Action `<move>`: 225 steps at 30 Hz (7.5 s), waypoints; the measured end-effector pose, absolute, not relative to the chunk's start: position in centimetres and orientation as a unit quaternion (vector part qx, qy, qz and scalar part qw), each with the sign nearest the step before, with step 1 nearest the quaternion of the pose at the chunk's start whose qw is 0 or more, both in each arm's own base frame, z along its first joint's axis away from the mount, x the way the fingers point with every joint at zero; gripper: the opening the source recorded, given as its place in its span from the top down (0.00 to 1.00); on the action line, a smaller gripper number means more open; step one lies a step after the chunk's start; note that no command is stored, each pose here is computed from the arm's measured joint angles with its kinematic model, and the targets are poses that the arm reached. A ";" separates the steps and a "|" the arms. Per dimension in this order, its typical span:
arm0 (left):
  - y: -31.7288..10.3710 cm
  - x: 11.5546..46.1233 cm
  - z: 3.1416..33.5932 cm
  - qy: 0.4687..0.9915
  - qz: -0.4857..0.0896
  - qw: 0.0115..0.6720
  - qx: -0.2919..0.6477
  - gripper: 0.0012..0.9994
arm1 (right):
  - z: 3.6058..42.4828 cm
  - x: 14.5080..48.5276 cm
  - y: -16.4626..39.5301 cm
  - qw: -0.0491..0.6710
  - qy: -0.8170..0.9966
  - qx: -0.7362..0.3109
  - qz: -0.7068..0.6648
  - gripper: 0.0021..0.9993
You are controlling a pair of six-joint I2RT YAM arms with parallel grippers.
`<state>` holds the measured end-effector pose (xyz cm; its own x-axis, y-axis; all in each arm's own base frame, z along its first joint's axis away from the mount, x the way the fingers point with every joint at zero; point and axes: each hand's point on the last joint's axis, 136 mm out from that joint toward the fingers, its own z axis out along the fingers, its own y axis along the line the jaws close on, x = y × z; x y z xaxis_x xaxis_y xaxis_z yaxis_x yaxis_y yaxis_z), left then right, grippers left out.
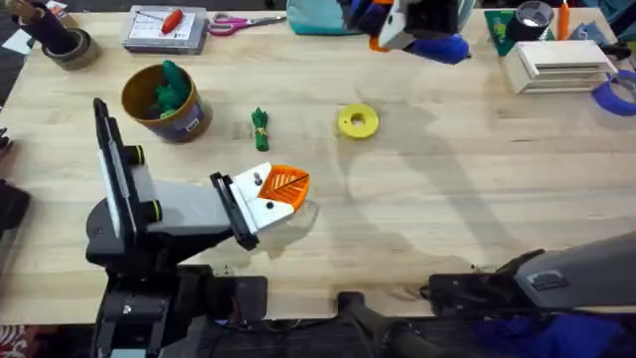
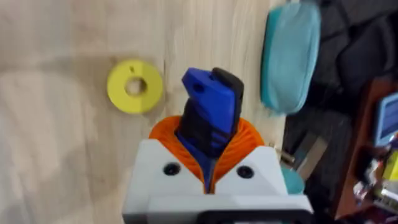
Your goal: Pick up the gripper from the table and insert it into the empty holder that is missing its gripper. Then pick up a screw, insert it into the mounting hole, and use the screwdriver to tighten it. Finally, clean up the table by picking up the vegetable and placing it into the bucket.
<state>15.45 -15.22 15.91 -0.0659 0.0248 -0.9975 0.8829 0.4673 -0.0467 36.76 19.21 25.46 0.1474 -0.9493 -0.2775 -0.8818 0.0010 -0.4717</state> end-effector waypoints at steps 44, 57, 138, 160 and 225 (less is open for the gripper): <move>-15.0 15.9 15.9 0.634 -0.358 0.587 0.354 0.01 | 9.3 38.8 4.1 0.164 0.780 -0.599 -0.070 0.00; -11.6 19.8 21.5 0.615 -0.258 0.700 0.254 0.01 | 28.1 41.7 10.5 0.430 0.842 -0.293 0.142 0.00; -7.5 32.6 4.3 0.993 -0.034 0.060 -0.096 0.98 | 28.4 22.3 4.9 0.242 0.962 -0.082 0.099 0.00; -7.8 33.7 11.2 0.990 -0.049 0.101 -0.091 0.98 | 28.4 22.3 4.9 0.242 0.962 -0.082 0.099 0.00; 12.7 33.2 14.9 0.963 0.029 0.148 -0.224 0.01 | 28.4 22.3 4.9 0.242 0.962 -0.082 0.099 0.00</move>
